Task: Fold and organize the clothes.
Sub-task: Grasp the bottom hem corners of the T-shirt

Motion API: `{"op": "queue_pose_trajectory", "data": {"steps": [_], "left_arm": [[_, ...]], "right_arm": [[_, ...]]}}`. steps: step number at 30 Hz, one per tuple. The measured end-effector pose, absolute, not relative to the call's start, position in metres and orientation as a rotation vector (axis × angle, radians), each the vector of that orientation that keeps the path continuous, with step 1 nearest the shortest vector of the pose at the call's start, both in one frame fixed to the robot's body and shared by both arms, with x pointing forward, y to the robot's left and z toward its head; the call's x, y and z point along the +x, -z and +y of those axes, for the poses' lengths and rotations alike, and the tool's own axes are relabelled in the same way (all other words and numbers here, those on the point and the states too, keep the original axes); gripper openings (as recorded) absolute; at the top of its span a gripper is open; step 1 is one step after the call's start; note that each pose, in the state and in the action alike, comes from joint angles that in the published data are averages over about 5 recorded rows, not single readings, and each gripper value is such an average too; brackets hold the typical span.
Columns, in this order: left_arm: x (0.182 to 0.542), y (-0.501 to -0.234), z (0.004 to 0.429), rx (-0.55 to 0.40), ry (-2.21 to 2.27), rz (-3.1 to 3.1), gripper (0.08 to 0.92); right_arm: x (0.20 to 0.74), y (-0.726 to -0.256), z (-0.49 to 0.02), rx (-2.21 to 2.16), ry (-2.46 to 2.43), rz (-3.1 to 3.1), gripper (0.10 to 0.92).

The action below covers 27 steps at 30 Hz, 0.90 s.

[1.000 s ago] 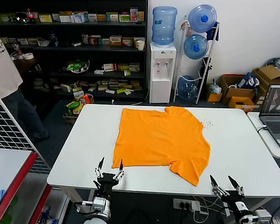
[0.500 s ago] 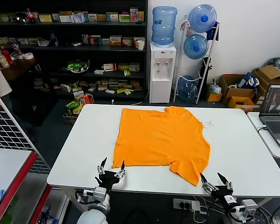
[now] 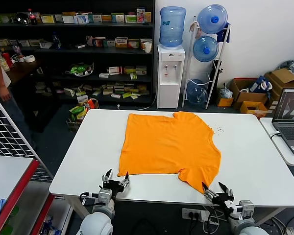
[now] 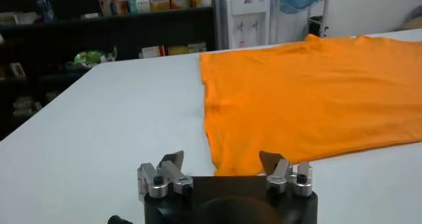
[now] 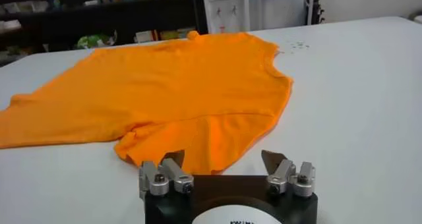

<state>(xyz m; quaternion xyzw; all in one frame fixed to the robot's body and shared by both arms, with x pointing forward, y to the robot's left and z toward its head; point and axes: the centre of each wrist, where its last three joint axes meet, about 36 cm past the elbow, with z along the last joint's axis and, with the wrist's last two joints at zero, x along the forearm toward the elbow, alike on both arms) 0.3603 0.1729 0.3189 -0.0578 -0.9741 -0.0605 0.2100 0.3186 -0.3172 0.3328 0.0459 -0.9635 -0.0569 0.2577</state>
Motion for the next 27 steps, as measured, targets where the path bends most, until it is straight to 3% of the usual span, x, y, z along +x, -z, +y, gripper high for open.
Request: {"op": "queue_pose_trajectory", "data": {"steps": [19, 24, 27], "left_arm": [[0.369, -0.308, 0.178, -0.164, 0.134, -2.646, 0.238], [0.367, -0.309, 0.180, -0.167, 0.132, -2.652, 0.112], [0.365, -0.311, 0.183, -0.166, 0.134, -2.657, 0.093]], "right_arm": [[0.331, -0.328, -0.312, 0.103, 0.097, -2.577, 0.162], [0.328, -0.331, -0.312, 0.114, 0.078, -2.583, 0.124], [0.325, -0.334, -0.313, 0.118, 0.064, -2.591, 0.124]]}}
